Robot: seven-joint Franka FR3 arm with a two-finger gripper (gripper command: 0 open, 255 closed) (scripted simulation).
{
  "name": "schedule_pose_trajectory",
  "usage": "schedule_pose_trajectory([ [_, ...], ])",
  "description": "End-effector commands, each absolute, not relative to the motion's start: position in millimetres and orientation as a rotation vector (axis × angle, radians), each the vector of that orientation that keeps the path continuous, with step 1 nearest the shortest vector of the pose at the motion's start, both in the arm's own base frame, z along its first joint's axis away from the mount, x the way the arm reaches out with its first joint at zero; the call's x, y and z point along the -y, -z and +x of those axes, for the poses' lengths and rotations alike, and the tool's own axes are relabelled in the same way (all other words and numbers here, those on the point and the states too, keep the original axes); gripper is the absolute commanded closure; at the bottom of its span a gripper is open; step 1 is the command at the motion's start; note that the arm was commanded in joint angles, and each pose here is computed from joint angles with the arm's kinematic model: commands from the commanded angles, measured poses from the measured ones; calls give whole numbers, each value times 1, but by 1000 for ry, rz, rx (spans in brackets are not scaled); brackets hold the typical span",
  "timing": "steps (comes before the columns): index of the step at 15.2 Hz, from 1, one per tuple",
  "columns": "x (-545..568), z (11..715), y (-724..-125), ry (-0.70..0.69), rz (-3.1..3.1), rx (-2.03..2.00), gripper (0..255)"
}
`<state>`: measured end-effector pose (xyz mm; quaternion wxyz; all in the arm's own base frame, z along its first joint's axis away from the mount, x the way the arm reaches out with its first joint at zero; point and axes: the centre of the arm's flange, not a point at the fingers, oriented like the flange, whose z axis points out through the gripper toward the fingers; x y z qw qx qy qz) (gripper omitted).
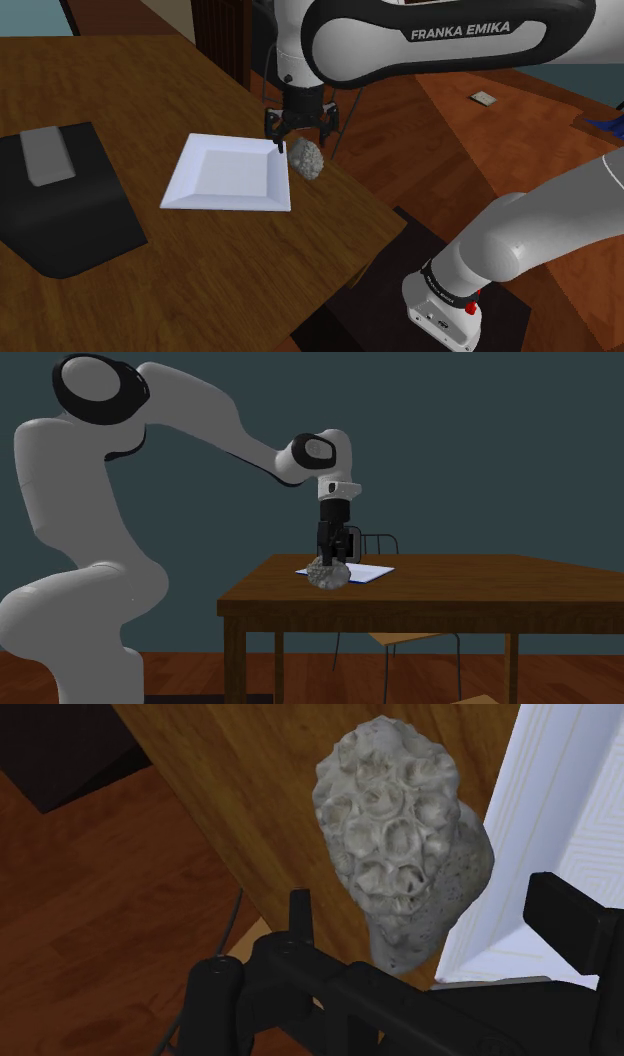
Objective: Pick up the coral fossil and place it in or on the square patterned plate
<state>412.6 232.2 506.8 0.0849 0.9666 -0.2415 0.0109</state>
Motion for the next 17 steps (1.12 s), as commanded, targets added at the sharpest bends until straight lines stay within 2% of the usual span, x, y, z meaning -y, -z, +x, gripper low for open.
schedule_pose_trajectory([
  [1, -231, 413, -494, -31, 2882, 718, 0],
  [10, -230, 412, -491, -31, 2882, 718, 0],
  [11, -230, 412, -491, -31, 2882, 718, 255],
  [17, -230, 412, -491, -31, 2882, 718, 255],
])
